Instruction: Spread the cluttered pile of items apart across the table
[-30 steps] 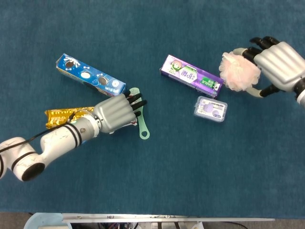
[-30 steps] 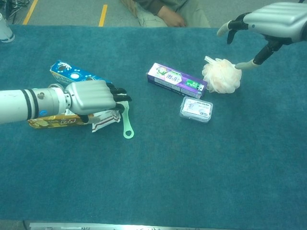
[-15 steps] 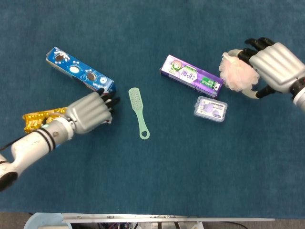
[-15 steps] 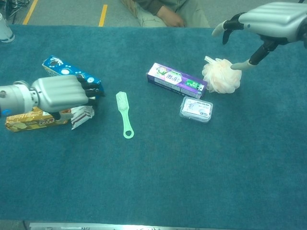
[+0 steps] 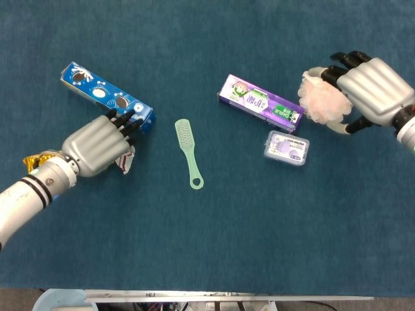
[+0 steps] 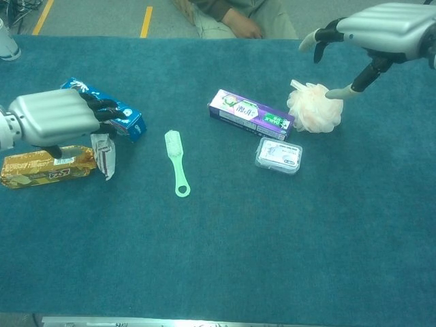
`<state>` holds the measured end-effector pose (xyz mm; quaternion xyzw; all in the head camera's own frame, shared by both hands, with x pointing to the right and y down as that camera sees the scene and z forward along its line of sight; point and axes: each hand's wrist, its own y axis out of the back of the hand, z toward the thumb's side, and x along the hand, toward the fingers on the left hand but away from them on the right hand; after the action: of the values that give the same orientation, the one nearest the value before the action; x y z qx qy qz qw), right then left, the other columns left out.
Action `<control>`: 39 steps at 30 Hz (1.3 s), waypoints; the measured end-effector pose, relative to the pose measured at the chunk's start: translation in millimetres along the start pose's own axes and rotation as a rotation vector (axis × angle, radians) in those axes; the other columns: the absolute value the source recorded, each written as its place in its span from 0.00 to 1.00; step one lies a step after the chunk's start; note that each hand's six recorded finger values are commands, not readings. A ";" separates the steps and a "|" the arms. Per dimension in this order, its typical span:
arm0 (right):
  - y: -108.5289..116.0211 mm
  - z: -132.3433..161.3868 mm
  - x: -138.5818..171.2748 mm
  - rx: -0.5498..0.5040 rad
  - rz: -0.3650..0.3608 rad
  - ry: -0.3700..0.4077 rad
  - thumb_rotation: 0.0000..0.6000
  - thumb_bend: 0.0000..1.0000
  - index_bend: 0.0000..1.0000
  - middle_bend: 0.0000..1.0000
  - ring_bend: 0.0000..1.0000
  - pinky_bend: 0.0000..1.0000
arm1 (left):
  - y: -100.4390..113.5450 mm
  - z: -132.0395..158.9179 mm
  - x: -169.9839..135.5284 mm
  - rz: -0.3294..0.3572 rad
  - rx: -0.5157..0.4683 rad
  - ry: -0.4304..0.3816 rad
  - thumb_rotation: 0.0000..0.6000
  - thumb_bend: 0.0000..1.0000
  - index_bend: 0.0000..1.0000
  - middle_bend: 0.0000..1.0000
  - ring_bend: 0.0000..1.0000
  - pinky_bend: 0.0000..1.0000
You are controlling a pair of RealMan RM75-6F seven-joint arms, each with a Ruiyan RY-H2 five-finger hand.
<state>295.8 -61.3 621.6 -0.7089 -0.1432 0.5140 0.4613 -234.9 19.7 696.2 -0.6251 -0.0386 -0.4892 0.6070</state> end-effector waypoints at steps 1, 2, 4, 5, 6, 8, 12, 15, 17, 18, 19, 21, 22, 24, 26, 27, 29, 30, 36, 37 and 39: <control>0.0 0.0 0.0 0.000 0.000 0.000 0.75 0.23 0.17 0.30 0.11 0.16 | -0.8 -2.3 -1.7 -0.005 0.000 0.009 1.00 0.37 0.25 0.07 0.03 0.19; 0.0 0.1 0.0 -0.001 -0.001 0.001 0.75 0.23 0.17 0.30 0.11 0.16 | -1.5 -4.2 -3.2 -0.009 0.003 0.015 1.00 0.37 0.25 0.07 0.03 0.19; -0.1 0.2 -0.2 -0.001 -0.001 0.002 0.75 0.23 0.17 0.30 0.11 0.16 | -2.6 -9.3 -7.1 -0.019 0.007 0.035 1.00 0.37 0.25 0.07 0.03 0.19; -0.6 0.5 -0.3 0.001 0.000 0.005 0.75 0.23 0.17 0.30 0.11 0.16 | -2.7 -11.6 -9.0 -0.022 0.007 0.045 1.00 0.37 0.25 0.07 0.03 0.19; -1.1 1.1 -0.4 0.003 0.002 0.007 0.75 0.23 0.17 0.30 0.11 0.16 | -2.6 -13.7 -10.9 -0.025 0.006 0.054 1.00 0.37 0.25 0.07 0.03 0.19; -2.7 3.3 -0.9 0.008 0.009 0.016 0.75 0.23 0.17 0.30 0.11 0.16 | -3.0 -17.5 -14.7 -0.032 0.011 0.069 1.00 0.37 0.25 0.07 0.03 0.19; -5.4 13.8 -1.9 0.025 0.027 0.053 0.76 0.23 0.17 0.30 0.11 0.16 | -4.6 -20.5 -20.7 -0.050 0.010 0.085 1.00 0.37 0.25 0.07 0.03 0.19; -5.4 26.8 -3.4 0.047 0.037 0.095 0.75 0.23 0.17 0.30 0.11 0.16 | -2.7 -23.5 -25.5 -0.046 -0.003 0.105 1.00 0.37 0.25 0.07 0.03 0.19; -5.5 36.3 -5.4 0.056 0.044 0.123 0.76 0.23 0.17 0.30 0.11 0.16 | 0.2 -27.2 -29.4 -0.035 -0.010 0.124 1.00 0.37 0.25 0.07 0.03 0.19; -5.9 40.3 -6.5 0.060 0.048 0.135 0.76 0.23 0.17 0.30 0.11 0.16 | 1.6 -28.9 -31.4 -0.030 -0.015 0.132 1.00 0.37 0.25 0.07 0.03 0.19; -6.4 44.6 -7.7 0.065 0.053 0.148 0.76 0.24 0.17 0.30 0.11 0.16 | 3.5 -31.4 -33.9 -0.023 -0.021 0.144 1.00 0.37 0.25 0.07 0.03 0.19; -7.4 56.7 -11.3 0.081 0.060 0.183 0.76 0.24 0.17 0.30 0.11 0.16 | 6.0 -35.0 -37.6 -0.011 -0.032 0.162 1.00 0.37 0.25 0.07 0.03 0.19; -8.2 62.3 -12.8 0.088 0.064 0.200 0.76 0.25 0.17 0.30 0.11 0.16 | 7.6 -37.3 -40.1 -0.003 -0.041 0.175 1.00 0.37 0.24 0.07 0.03 0.19; -10.4 75.1 -15.8 0.108 0.079 0.238 0.77 0.26 0.17 0.30 0.11 0.16 | 9.9 -40.6 -43.5 0.014 -0.058 0.196 1.00 0.37 0.24 0.07 0.03 0.19; -13.0 87.8 -18.9 0.135 0.097 0.277 0.77 0.29 0.17 0.30 0.11 0.16 | 12.5 -45.1 -47.7 0.042 -0.084 0.225 1.00 0.37 0.24 0.07 0.04 0.19; -14.2 93.5 -20.3 0.148 0.104 0.294 0.77 0.33 0.17 0.30 0.11 0.16 | 13.5 -47.3 -49.8 0.055 -0.096 0.240 1.00 0.37 0.24 0.07 0.04 0.19; -17.3 106.4 -23.6 0.172 0.121 0.331 0.77 0.38 0.17 0.30 0.11 0.16 | 15.6 -53.1 -55.2 0.090 -0.128 0.277 1.00 0.37 0.24 0.07 0.04 0.19; -18.4 111.5 -25.1 0.181 0.126 0.344 0.77 0.40 0.17 0.30 0.11 0.16 | 16.5 -55.8 -57.7 0.105 -0.141 0.293 1.00 0.37 0.24 0.07 0.04 0.19; -24.4 137.4 -35.2 0.215 0.142 0.399 0.77 0.50 0.17 0.30 0.11 0.16 | 21.2 -69.4 -74.3 0.186 -0.209 0.377 1.00 0.37 0.24 0.07 0.04 0.19; -24.9 140.5 -36.7 0.217 0.145 0.404 0.77 0.52 0.17 0.30 0.11 0.16 | 22.5 -70.8 -76.8 0.196 -0.216 0.387 1.00 0.37 0.24 0.07 0.04 0.19; -26.3 147.8 -40.4 0.224 0.150 0.416 0.77 0.57 0.17 0.30 0.11 0.16 | 24.9 -72.6 -79.9 0.214 -0.230 0.400 1.00 0.37 0.24 0.07 0.04 0.19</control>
<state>158.3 0.2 660.0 -0.7525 0.0659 0.4025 0.5171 -301.3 -1.0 610.0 -0.5812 0.2047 -0.5372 0.5760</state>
